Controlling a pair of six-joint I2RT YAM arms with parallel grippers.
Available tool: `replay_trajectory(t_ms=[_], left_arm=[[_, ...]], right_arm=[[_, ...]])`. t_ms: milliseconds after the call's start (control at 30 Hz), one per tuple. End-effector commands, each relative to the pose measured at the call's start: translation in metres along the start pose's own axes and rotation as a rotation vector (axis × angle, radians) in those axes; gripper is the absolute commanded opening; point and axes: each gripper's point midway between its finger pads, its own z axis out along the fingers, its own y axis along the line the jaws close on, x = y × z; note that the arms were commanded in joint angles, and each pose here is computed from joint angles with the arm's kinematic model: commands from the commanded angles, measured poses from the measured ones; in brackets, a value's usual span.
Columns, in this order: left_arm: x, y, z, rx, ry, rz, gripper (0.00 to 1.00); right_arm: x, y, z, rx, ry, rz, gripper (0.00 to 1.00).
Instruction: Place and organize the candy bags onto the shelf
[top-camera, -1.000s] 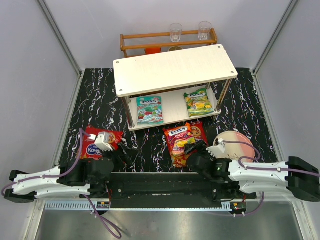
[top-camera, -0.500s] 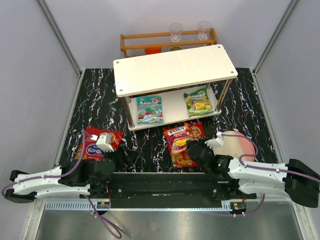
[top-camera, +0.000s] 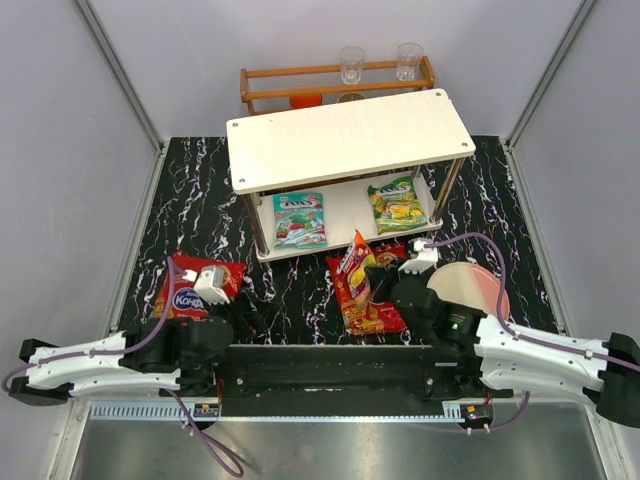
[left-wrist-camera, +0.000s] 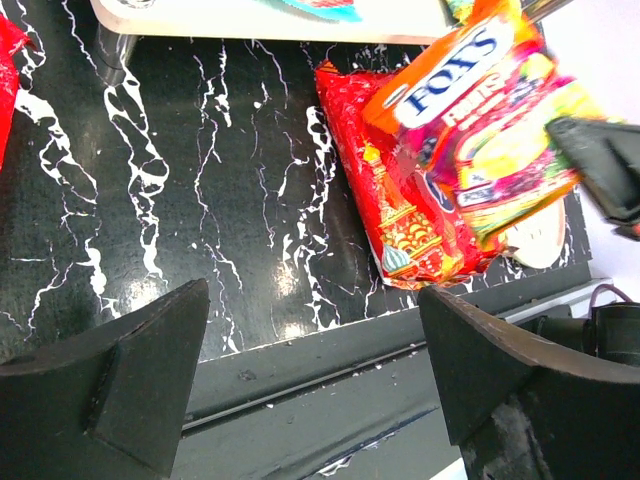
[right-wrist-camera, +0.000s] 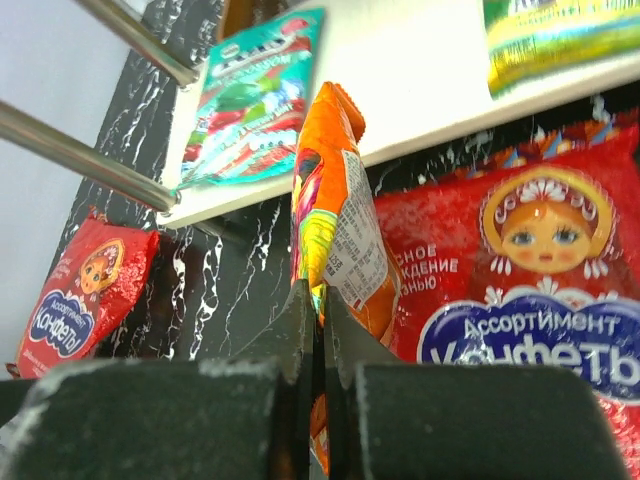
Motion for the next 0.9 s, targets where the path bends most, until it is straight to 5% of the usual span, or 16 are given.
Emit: replay_trajectory(t_ms=[0,867], left_arm=[[0.003,-0.003,0.003,-0.015,0.005,-0.023,0.88],[0.01,-0.005,0.014,-0.042,-0.004,-0.005,0.87]], right_arm=[[-0.059,0.043,-0.015,-0.161,-0.138,-0.14,0.0],[-0.132,0.057,0.071,-0.116,-0.35,-0.113,0.0]])
